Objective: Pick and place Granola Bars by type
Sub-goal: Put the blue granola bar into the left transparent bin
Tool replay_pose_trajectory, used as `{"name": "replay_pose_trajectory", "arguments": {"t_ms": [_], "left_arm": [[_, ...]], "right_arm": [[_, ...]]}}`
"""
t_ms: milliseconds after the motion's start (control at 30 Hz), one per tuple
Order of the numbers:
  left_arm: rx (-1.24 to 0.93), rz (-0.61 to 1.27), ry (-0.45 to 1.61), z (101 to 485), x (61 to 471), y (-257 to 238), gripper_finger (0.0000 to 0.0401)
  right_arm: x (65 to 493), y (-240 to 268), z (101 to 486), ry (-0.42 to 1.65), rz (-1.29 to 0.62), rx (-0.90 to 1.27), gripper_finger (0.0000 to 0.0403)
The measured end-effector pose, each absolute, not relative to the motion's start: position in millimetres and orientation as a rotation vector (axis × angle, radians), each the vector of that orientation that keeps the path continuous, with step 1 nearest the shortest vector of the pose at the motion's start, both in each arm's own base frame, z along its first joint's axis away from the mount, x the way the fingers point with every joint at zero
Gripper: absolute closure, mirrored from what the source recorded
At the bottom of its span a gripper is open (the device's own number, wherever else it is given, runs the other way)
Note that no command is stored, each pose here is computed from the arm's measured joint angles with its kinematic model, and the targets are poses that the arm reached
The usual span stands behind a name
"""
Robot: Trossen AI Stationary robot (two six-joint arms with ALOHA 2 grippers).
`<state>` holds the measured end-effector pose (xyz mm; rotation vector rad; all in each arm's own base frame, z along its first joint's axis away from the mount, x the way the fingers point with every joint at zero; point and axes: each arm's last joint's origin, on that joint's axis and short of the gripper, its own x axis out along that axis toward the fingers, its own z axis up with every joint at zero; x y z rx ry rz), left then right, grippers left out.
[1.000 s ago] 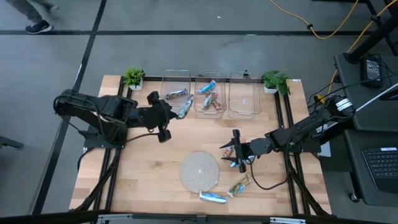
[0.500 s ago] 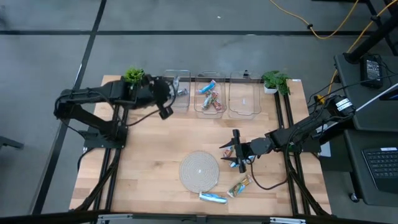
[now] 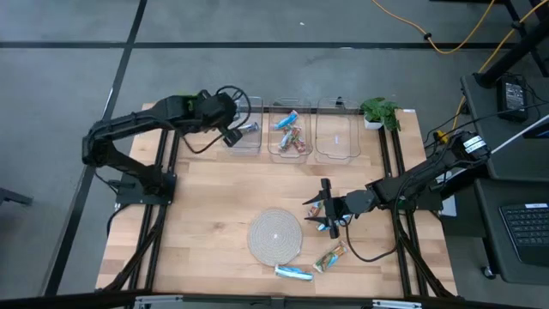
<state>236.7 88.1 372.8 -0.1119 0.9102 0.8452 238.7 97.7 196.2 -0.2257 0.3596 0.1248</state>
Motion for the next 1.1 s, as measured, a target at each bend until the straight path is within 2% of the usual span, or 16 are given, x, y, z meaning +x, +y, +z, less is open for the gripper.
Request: {"name": "replay_pose_trajectory", "arguments": {"t_ms": [400,700,1100], "left_arm": [[-0.102,0.861,1.187,309,277,145,0.0400],[-0.118,0.805,1.258,269,302,169,0.0400],[-0.157,0.788,1.373,230,313,185,0.0399]], "right_arm": [[238,98,195,0.367,0.125,-0.226,0.0187],[238,97,195,0.376,0.125,-0.227,0.0187],[237,97,192,0.403,0.121,-0.211,0.0187]]}}
